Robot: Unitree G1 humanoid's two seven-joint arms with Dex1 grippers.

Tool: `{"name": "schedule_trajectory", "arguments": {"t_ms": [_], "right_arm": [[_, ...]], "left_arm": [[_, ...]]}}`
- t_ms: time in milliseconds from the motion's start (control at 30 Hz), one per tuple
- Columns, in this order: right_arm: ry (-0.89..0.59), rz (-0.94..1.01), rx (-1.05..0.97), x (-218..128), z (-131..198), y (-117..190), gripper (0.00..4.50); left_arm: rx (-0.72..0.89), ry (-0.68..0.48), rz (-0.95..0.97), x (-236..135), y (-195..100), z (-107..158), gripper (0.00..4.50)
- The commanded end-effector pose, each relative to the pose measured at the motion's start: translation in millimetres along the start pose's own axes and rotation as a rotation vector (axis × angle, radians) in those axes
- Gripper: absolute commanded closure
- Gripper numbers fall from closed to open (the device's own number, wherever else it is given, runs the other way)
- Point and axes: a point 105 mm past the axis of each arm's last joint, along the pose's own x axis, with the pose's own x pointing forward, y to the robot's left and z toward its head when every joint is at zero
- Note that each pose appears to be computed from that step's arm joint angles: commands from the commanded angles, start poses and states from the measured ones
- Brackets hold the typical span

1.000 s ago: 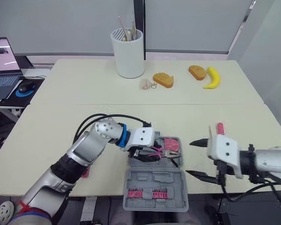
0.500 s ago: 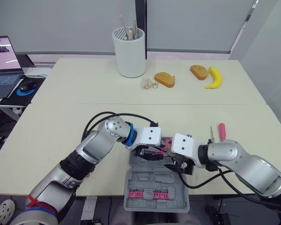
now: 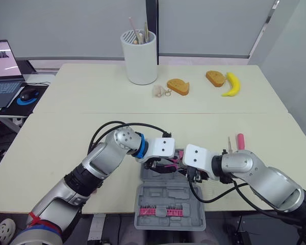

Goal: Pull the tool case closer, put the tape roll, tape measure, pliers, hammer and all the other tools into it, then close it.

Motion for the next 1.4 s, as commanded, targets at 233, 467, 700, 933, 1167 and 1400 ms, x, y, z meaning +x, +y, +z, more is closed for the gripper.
{"name": "schedule_trajectory", "arguments": {"t_ms": [233,467,700,933,1167,1400], "right_arm": [[-0.042,-0.027,-0.071,-3.9,12.4,-7.3,3.18],[-0.071,-0.049,-0.114,-10.6,19.9,-17.2,3.18],[-0.074,-0.036,-0.172,-22.1,25.6,-25.8,3.18],[0.035,0.079,-0.234,-20.4,12.3,-30.0,3.18],[0.067,0.156,-0.261,2.4,11.0,-23.3,3.18],[0.092,0.182,-0.247,28.5,6.0,-17.1,3.18]], "left_arm": [[0.011,-0.032,-0.001,-8.1,-3.0,6.6,1.99],[-0.025,-0.078,0.004,-26.9,2.1,7.5,0.46],[-0.08,-0.109,0.069,-78.0,-0.2,-18.0,0.0],[-0.103,-0.068,0.012,-108.6,-40.8,-65.0,0.0],[-0.035,-0.104,0.063,-111.6,-53.0,-82.5,0.0],[-0.021,-0.095,0.098,-107.8,-50.6,-83.9,0.0]]}}
